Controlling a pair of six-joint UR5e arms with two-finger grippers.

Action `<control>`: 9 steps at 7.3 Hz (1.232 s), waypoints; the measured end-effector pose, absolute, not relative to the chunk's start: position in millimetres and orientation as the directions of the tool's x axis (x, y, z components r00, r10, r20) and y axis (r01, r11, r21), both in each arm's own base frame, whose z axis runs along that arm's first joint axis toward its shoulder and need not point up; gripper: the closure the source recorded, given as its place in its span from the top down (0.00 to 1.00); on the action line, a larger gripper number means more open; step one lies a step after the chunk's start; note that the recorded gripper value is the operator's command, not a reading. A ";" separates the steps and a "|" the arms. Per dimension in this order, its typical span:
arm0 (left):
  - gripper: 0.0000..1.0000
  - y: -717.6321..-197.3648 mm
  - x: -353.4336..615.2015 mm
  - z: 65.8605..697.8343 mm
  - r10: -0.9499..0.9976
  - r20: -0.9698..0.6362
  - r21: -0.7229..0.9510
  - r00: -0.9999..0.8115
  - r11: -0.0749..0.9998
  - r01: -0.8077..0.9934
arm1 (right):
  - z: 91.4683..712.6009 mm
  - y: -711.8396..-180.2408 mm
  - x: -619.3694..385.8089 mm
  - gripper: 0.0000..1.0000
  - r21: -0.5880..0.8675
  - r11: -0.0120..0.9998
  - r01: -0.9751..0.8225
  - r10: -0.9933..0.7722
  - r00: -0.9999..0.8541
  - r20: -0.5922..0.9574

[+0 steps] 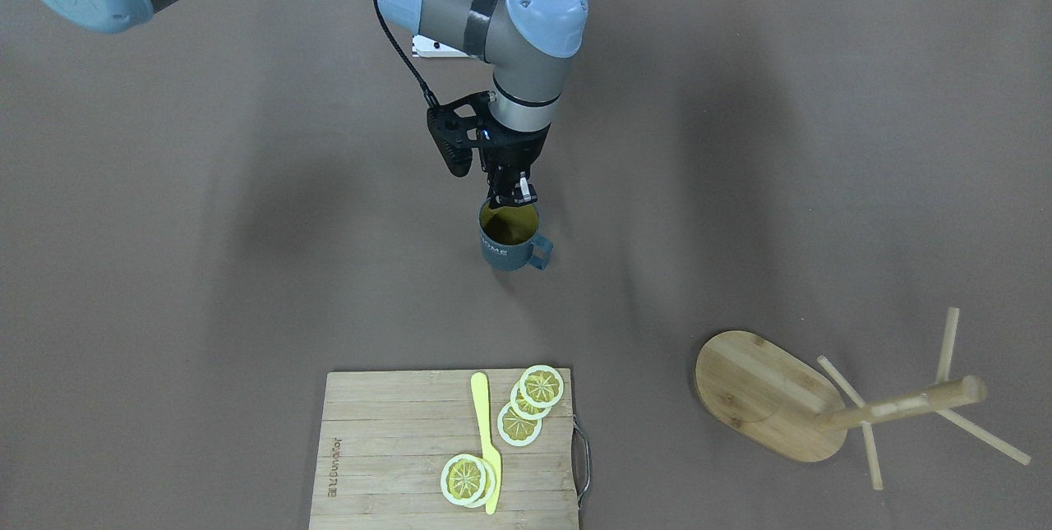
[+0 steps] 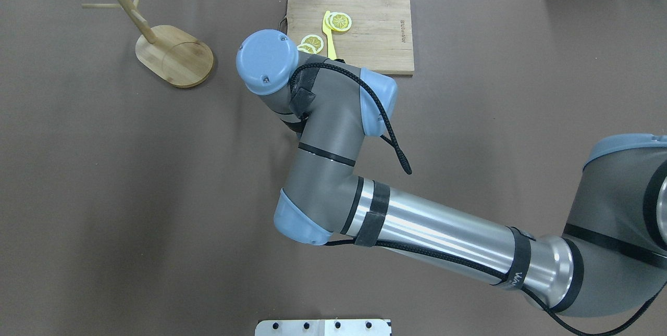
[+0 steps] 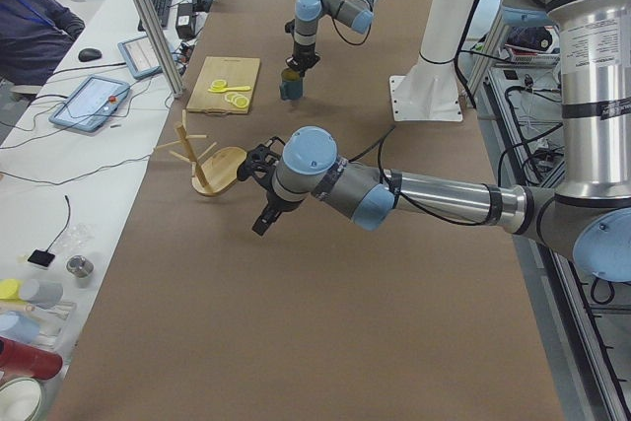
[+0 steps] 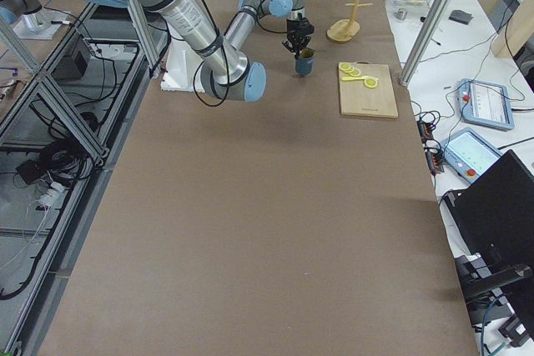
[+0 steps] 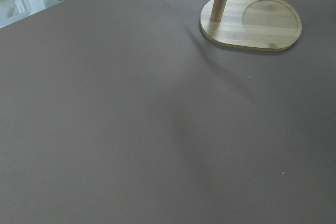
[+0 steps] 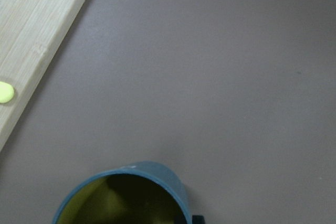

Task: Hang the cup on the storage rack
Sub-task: 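Lower the blue mug onto the table in front of the cutting board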

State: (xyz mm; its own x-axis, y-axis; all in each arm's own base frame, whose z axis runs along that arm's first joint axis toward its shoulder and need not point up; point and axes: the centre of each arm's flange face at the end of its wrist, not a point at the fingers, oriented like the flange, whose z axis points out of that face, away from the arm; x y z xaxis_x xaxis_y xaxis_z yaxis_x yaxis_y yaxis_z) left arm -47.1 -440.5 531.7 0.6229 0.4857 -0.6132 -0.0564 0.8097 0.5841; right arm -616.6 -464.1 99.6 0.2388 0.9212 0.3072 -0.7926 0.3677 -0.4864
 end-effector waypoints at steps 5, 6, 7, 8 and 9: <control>0.99 -439.3 -47.0 533.6 0.485 -0.615 0.582 0.622 0.811 -0.057 | 103.8 -461.9 -631.1 0.42 -0.467 0.398 -0.789 0.909 0.273 0.314; 0.99 -439.3 -47.0 533.7 0.485 -0.615 0.582 0.622 0.811 -0.057 | 106.2 -462.9 -632.1 0.99 -0.462 0.404 -0.790 0.906 0.277 0.319; 0.99 -439.3 -47.0 533.7 0.485 -0.615 0.582 0.622 0.811 -0.057 | 107.1 -464.3 -632.0 1.00 -0.452 0.407 -0.794 0.903 0.276 0.329; 0.99 -439.3 -47.1 533.7 0.485 -0.615 0.582 0.622 0.811 -0.057 | 106.1 -466.3 -629.8 1.00 -0.441 0.416 -0.795 0.897 0.278 0.345; 0.99 -439.3 -47.0 533.3 0.486 -0.614 0.583 0.622 0.810 -0.057 | 102.2 -472.3 -622.2 1.00 -0.432 0.434 -0.791 0.885 0.285 0.367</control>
